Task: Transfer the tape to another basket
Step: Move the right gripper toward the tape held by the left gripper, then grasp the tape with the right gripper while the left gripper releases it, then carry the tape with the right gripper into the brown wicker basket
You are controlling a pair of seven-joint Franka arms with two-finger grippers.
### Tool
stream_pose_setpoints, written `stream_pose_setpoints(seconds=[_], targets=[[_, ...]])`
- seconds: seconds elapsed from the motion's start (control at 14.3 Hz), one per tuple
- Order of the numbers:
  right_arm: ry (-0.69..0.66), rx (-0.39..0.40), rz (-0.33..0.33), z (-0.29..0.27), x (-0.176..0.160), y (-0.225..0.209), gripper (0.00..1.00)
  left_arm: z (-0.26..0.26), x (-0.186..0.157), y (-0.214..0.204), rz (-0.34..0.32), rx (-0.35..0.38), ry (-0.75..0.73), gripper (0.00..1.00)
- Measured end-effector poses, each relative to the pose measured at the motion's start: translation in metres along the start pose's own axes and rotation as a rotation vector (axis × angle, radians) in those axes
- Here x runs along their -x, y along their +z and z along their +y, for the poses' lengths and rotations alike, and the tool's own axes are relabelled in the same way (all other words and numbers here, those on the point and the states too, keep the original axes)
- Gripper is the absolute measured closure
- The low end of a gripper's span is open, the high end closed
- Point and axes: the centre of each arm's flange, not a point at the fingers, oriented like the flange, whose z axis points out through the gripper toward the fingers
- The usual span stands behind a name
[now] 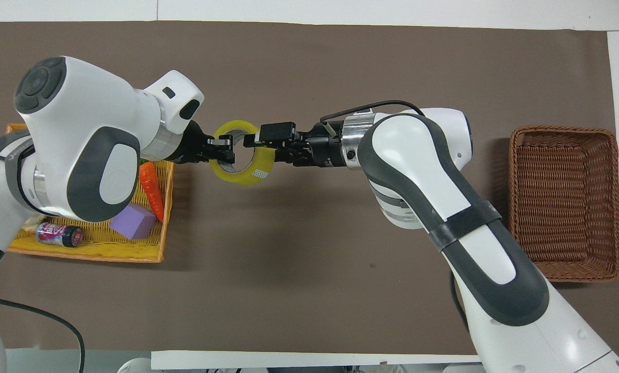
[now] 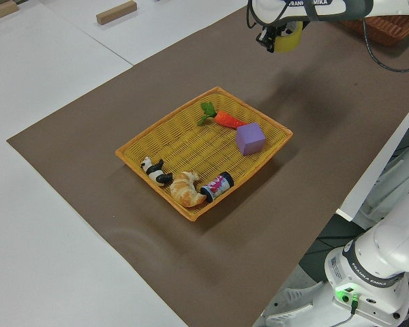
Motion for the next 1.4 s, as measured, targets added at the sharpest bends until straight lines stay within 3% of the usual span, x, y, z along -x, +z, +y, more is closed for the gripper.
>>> stream_pose_setpoints(seconds=[0.21,0.63,0.84,0.98,1.12,1.26,1.4], targets=[[-0.022,0.004,-0.004,0.005,0.001,0.001,0.46,0.000,0.000,0.001,-0.004,0.000,-0.001,0.78],[-0.035,0.006,-0.006,0.007,0.003,0.002,0.46,-0.001,0.001,0.004,-0.011,-0.002,-0.002,0.78],[-0.032,0.012,-0.011,0.012,0.005,0.004,0.46,0.007,-0.006,-0.018,0.033,0.015,0.008,0.49],[-0.031,0.015,-0.012,0.015,0.006,0.004,0.46,0.005,-0.018,-0.066,0.114,0.043,0.000,0.26],[-0.045,0.029,-0.013,0.016,0.004,0.002,0.46,-0.039,-0.027,-0.135,0.187,0.053,-0.070,0.03],[-0.085,0.077,-0.023,0.019,-0.004,-0.017,0.46,-0.121,-0.030,-0.191,0.258,-0.034,-0.141,0.00],[-0.108,0.110,-0.047,0.025,-0.024,-0.068,0.46,-0.198,-0.028,-0.218,0.278,-0.211,-0.135,0.00]])
